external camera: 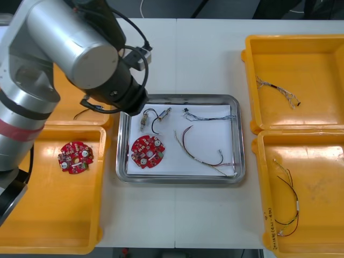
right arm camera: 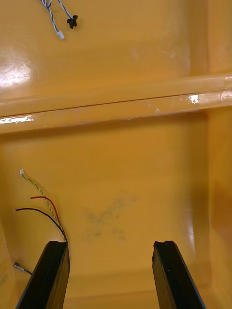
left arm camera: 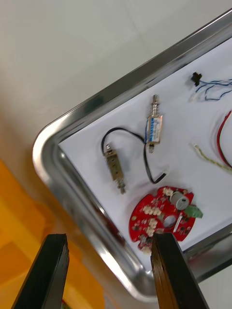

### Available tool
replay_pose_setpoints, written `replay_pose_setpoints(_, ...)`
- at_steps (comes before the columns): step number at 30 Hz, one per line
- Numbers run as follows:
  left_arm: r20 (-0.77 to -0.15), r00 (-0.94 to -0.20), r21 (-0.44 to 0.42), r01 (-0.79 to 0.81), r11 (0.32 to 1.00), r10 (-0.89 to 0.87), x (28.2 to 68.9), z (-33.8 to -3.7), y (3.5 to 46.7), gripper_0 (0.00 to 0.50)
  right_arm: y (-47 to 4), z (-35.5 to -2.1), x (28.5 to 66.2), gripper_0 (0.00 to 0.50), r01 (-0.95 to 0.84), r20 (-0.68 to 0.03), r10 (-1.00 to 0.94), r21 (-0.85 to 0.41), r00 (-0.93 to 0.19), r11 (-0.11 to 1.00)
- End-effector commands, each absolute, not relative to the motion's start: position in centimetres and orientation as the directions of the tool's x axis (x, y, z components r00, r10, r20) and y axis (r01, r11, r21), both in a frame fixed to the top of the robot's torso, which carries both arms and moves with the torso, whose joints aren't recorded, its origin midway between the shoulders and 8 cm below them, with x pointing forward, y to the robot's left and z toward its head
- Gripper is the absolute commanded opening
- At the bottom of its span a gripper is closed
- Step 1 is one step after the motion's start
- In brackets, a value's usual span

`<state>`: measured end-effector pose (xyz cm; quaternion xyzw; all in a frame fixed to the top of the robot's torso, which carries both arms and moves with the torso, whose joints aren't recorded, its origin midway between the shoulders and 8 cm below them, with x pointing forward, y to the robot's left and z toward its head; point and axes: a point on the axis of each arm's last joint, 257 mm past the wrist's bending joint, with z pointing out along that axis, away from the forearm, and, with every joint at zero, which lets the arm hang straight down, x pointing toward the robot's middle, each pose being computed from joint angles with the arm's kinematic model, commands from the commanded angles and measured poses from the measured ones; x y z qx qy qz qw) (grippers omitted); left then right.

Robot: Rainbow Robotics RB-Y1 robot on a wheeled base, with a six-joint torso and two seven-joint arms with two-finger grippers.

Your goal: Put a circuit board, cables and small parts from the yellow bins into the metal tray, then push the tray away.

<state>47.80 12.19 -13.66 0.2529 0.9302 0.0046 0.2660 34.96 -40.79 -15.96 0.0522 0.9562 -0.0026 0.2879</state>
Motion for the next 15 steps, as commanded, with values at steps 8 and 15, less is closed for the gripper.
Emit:
replay_pose_setpoints(8,-0.522,-0.807,0.092,0.27,0.959,0.277,45.2,-11.7,22.1,0.5,-41.0,-15.1,34.5,0.5,0.119,-0.566,0.095,-0.005,-0.819,0.993)
replay_pose_setpoints(15,-0.519,-0.826,0.065,0.216,0.974,0.218,44.1,-11.2,26.2,0.5,-40.6,-14.3,34.5,0.5,0.082,-0.575,0.04,-0.048,-0.818,0.995)
